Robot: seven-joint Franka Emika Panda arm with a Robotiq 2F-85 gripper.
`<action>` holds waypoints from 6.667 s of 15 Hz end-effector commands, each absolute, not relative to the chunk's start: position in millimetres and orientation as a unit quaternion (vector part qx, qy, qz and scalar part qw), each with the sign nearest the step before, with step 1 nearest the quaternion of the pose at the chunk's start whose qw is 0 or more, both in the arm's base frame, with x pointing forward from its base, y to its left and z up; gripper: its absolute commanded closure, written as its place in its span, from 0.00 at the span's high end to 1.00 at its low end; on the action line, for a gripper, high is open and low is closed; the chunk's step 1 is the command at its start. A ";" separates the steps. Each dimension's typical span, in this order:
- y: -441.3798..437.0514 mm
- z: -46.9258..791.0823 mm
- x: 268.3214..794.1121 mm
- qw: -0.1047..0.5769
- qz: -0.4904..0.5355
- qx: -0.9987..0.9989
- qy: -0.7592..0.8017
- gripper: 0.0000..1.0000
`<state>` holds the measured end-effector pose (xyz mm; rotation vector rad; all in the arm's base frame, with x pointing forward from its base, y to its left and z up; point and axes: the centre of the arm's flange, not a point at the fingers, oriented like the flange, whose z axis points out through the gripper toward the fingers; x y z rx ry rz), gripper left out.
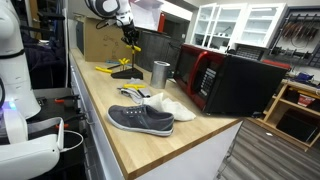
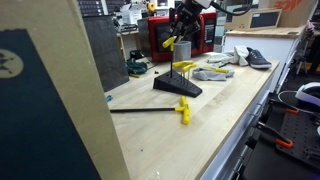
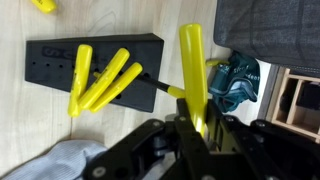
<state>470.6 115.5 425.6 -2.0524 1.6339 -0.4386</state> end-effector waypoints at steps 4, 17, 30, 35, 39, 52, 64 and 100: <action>93.6 427.7 455.9 0.251 -0.181 -0.695 0.649 0.20; 102.0 438.9 457.2 0.232 -0.205 -0.707 0.636 1.00; 106.0 480.4 414.9 0.072 -0.156 -0.873 0.457 1.00; 82.6 455.6 422.1 -0.011 -0.154 -0.919 0.363 1.00; 70.9 412.2 439.0 -0.053 -0.145 -0.947 0.281 1.00; 49.0 368.9 443.1 -0.113 -0.112 -0.953 0.257 1.00; -41.9 325.4 425.9 -0.055 0.023 -0.982 0.178 1.00; -24.7 370.7 468.1 -0.015 -0.012 -0.991 0.132 0.06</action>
